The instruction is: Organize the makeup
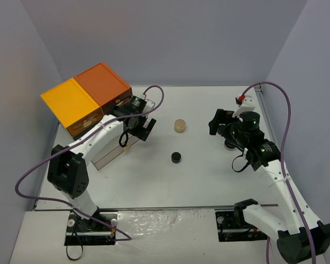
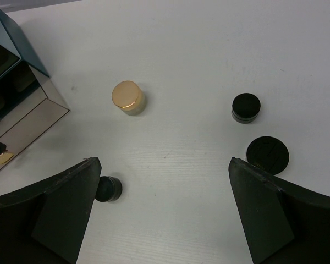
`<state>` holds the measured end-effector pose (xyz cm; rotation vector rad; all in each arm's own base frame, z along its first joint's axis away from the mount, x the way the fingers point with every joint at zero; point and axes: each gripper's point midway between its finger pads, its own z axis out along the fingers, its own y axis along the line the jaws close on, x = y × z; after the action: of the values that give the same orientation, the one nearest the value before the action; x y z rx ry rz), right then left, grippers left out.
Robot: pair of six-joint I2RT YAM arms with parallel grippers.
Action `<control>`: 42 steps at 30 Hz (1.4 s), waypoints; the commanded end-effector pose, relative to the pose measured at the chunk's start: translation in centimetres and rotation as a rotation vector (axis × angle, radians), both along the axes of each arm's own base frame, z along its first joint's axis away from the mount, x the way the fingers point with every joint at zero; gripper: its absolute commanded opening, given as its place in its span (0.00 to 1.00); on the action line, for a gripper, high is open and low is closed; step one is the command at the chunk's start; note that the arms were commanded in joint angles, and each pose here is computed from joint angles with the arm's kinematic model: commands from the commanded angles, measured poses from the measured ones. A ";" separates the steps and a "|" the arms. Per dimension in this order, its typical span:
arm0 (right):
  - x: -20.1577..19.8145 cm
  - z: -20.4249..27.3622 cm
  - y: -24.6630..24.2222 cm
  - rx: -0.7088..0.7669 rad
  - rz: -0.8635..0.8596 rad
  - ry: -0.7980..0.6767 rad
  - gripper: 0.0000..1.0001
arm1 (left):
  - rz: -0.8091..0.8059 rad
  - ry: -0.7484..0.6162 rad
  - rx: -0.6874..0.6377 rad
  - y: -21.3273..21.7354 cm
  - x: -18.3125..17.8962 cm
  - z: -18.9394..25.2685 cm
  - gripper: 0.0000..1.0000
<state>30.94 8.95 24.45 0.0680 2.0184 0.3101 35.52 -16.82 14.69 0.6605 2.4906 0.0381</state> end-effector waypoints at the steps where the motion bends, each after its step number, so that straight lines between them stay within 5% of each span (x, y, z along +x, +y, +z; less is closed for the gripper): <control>1: 0.2 1.9 -0.4 0.015 -0.019 -0.067 0.99 | -0.014 0.052 -0.063 0.0 0.6 -0.8 0.97; 15: -0.3 2.3 -1.1 0.014 -0.060 -0.081 0.99 | -0.104 0.216 -0.190 -3.4 -2.7 -3.4 0.97; 29: 0.1 3.7 -2.3 -0.017 -0.112 -0.119 0.99 | -0.063 0.054 -0.230 -5.5 -1.7 3.5 0.97; 34: 0.0 4.6 -2.7 -0.031 -0.125 -0.142 0.99 | -0.108 -0.039 -0.218 -10.1 -1.9 5.0 0.97; 42: -0.2 5.5 -3.2 -0.053 -0.139 -0.158 0.99 | -0.168 0.011 -0.205 -17.0 -3.2 0.5 0.97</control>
<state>30.27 6.57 26.28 0.1288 1.9592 0.1977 31.63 -30.71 15.86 0.8163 2.4228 -0.2714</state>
